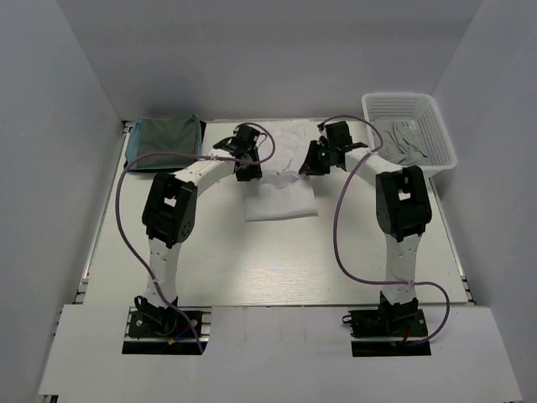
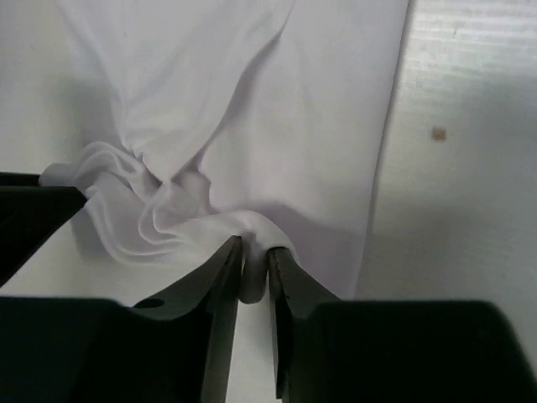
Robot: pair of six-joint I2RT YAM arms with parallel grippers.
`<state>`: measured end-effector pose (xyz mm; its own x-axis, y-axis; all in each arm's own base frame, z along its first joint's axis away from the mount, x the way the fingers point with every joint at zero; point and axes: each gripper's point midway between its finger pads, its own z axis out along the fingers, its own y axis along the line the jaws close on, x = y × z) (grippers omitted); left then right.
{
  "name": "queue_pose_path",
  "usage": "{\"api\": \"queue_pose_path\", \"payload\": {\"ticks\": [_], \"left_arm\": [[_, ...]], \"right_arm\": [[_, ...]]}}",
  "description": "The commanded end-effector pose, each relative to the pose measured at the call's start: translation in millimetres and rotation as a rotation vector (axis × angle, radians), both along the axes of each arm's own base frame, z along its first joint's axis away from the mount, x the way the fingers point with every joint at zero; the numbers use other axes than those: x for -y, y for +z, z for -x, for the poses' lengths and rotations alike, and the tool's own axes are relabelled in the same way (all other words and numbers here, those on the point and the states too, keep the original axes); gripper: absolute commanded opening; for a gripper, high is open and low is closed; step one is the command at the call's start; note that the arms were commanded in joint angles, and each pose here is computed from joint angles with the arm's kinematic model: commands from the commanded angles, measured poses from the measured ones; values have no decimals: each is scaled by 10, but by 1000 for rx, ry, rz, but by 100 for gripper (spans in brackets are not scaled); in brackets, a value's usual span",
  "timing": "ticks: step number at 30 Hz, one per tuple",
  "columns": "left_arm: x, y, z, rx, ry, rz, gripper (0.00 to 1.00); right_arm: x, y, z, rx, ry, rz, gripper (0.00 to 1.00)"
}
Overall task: Fold and stack the t-shirts
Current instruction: Fold the folded rectangular tshirt in 1/3 of the way
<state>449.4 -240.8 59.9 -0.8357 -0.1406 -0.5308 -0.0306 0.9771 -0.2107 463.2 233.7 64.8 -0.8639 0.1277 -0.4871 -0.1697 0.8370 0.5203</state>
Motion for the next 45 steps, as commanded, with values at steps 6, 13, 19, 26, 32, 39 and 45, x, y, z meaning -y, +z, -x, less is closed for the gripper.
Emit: {"api": "queue_pose_path", "payload": {"ticks": [6, 13, 19, 26, 32, 39, 45], "left_arm": [[-183, 622, -637, 109, 42, 58, 99], [-208, 704, -93, 84, -25, 139, 99], [-136, 458, 586, -7, -111, 210, 99], [-255, 75, 1088, -94, -111, 198, 99], [-229, -111, 1147, -137, -110, 187, 99], [-205, -324, 1189, -187, -105, 171, 91], [-183, -504, 1184, -218, -107, 168, 66]], "right_arm": [[-52, 794, -586, 206, 6, -97, 67], [20, 950, -62, 229, 28, -133, 90], [233, 434, 780, 73, 15, -112, 90], [401, 80, 1179, -16, -35, -97, 90], [330, -29, 1102, -64, -48, -158, 90], [324, -186, 1062, -116, -70, -183, 76], [361, -349, 1069, -164, -96, -194, 48]]}}
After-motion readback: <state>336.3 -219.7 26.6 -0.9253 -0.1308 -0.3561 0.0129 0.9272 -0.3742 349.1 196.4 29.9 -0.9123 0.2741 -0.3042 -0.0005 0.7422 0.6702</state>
